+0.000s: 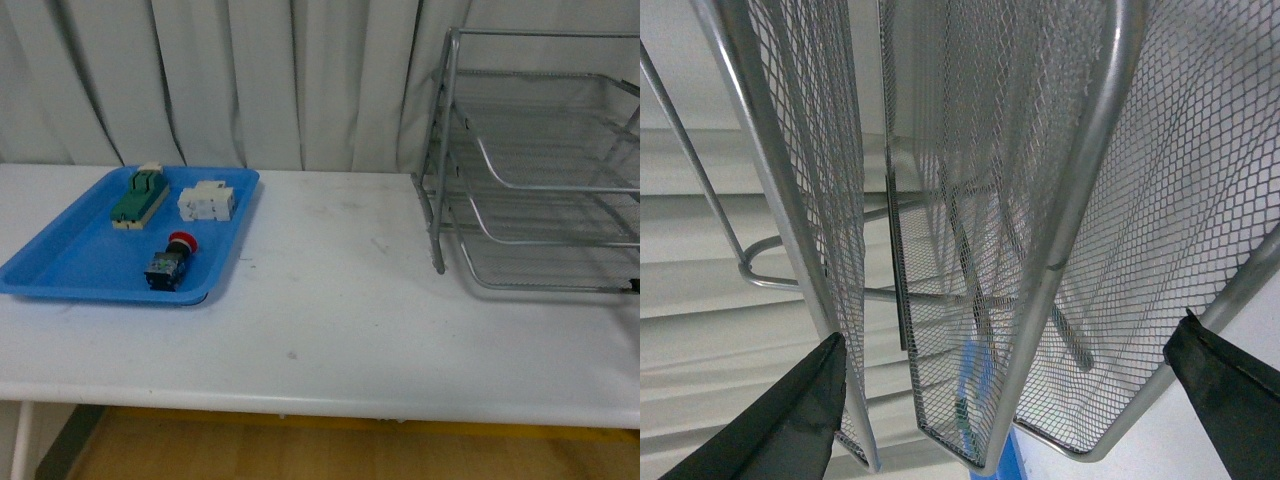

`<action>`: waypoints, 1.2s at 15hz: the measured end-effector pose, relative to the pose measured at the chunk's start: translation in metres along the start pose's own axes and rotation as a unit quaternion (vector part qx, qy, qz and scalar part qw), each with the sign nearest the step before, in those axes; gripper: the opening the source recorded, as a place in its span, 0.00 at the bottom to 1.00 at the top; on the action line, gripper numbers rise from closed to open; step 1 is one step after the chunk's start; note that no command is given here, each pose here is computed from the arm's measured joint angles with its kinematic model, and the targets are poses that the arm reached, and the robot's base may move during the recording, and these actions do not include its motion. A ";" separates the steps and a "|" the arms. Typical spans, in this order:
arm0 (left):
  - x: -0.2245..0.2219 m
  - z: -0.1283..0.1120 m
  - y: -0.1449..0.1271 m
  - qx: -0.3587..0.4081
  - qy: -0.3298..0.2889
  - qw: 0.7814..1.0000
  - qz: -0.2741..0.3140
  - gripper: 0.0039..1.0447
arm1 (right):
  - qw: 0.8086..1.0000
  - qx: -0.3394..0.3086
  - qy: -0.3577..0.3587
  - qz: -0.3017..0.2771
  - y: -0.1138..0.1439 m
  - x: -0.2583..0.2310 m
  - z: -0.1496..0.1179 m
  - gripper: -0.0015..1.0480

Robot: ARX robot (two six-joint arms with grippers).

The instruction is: Place button on rack with both arms

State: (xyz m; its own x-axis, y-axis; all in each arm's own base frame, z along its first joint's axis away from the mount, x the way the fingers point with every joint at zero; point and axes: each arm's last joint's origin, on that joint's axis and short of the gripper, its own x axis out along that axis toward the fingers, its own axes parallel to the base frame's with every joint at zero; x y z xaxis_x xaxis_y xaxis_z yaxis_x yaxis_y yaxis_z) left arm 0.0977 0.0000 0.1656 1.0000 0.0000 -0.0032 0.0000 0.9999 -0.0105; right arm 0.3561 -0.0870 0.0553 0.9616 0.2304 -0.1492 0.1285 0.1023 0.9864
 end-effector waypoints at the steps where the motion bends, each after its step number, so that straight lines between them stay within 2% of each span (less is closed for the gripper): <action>1: 0.000 0.000 0.000 0.000 0.000 1.000 0.000 0.94 | 1.000 -0.004 0.001 0.004 0.002 0.002 0.000 0.94; 3: 0.000 0.000 0.000 0.000 0.000 1.000 0.000 0.94 | 1.000 -0.013 0.001 0.007 0.001 0.006 0.001 0.94; 5: 0.000 0.000 0.000 0.000 0.000 1.000 0.000 0.94 | 1.000 -0.010 0.001 -0.003 -0.006 0.007 0.000 0.84; 9: 0.000 0.000 0.000 0.000 0.000 1.000 0.000 0.94 | 1.000 -0.008 0.003 -0.010 -0.011 0.009 -0.003 0.83; 14: 0.000 0.000 0.000 0.000 0.000 1.000 0.000 0.94 | 0.999 -0.031 -0.004 0.017 0.001 0.023 0.003 0.47; 18: 0.000 0.000 0.000 0.000 0.000 1.000 0.000 0.94 | 0.999 -0.042 -0.004 0.009 -0.005 0.028 0.000 0.10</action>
State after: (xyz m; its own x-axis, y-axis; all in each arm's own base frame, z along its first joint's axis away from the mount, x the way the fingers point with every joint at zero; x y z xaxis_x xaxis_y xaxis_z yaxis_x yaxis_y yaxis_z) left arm 0.0977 0.0000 0.1656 1.0000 0.0000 -0.0032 0.0000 0.9999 -0.0101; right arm 0.3828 -0.0811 0.0457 0.9656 0.2254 -0.1298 0.0899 0.1790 0.9797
